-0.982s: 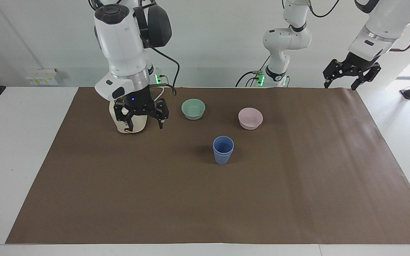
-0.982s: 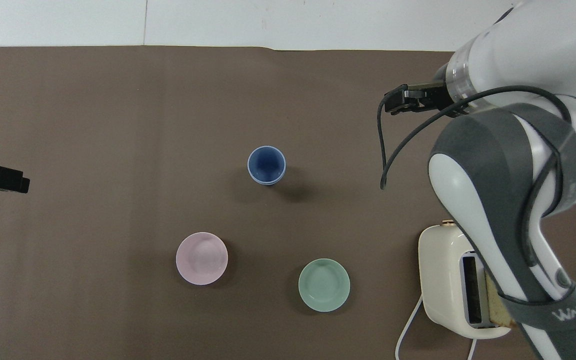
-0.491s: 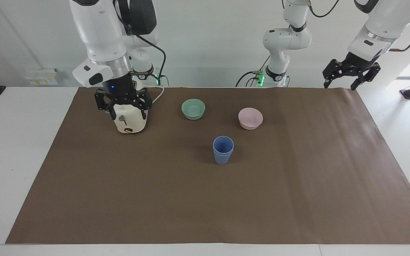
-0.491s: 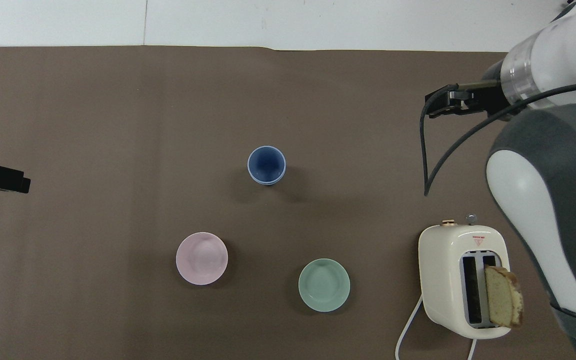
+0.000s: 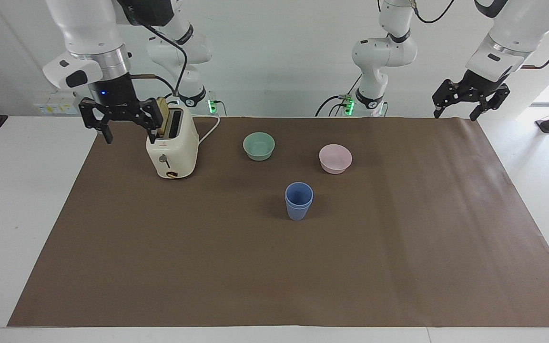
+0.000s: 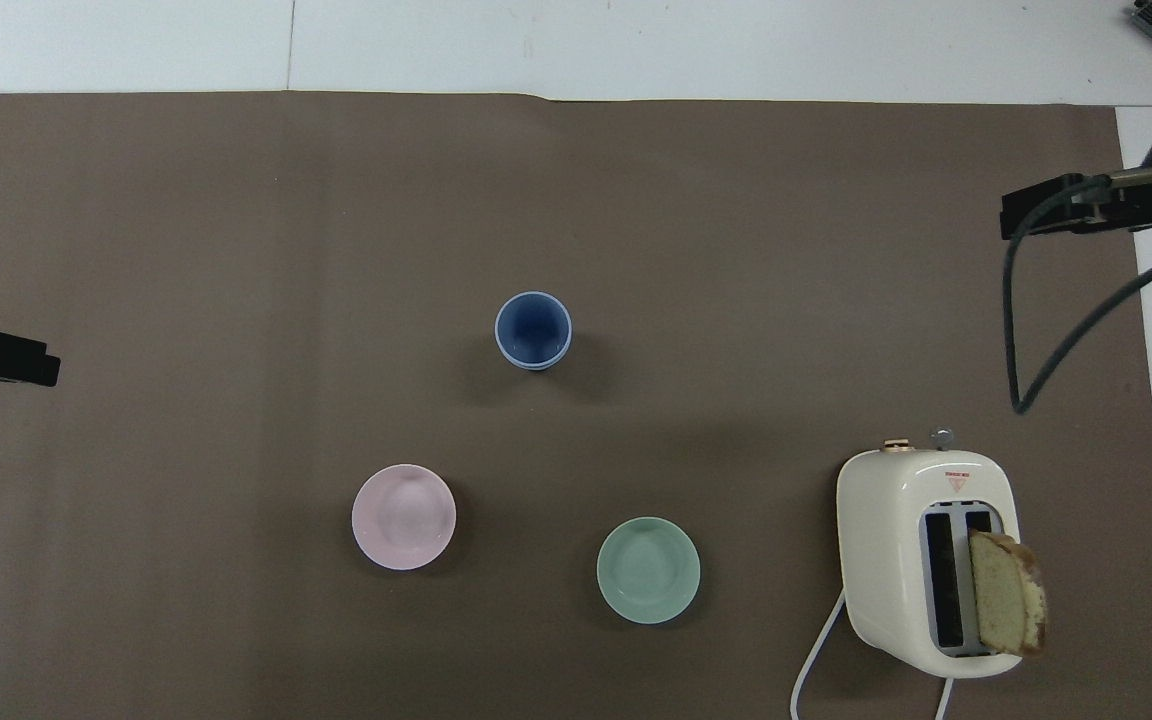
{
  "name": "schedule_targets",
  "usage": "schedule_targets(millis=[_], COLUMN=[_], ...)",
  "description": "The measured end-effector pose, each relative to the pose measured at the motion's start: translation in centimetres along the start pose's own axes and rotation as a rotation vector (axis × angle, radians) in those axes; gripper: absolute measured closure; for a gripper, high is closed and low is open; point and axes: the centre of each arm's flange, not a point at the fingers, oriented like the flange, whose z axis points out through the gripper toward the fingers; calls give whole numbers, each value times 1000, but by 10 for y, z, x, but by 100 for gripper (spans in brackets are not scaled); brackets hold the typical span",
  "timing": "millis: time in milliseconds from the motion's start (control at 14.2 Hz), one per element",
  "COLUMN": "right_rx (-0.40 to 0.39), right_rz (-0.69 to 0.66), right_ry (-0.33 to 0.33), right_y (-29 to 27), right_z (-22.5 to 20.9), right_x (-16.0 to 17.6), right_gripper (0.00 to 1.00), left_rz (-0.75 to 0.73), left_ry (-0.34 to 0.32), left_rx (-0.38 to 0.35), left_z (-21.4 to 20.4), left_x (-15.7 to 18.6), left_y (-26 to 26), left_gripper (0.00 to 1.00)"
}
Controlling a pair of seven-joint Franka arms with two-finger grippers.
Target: Stack blue cups with both arms
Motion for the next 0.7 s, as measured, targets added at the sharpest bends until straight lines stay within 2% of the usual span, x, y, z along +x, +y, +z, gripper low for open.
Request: schedule_targets(millis=[140,351,702], right_rx=[0,44,56], right_rz=[7,44,54], right_ry=[-11,-18,-20], right_y=[25,41,45], right_z=[3,5,-3], right_x=[-4,-10,-20], right_gripper=[0,0,0], left_rz=[0,0,-1], left_ry=[0,0,0], left_rx=[0,0,0], left_z=[0,0,0], left_x=[0,0,0], left_y=[0,0,0], left_gripper=[0,0,0])
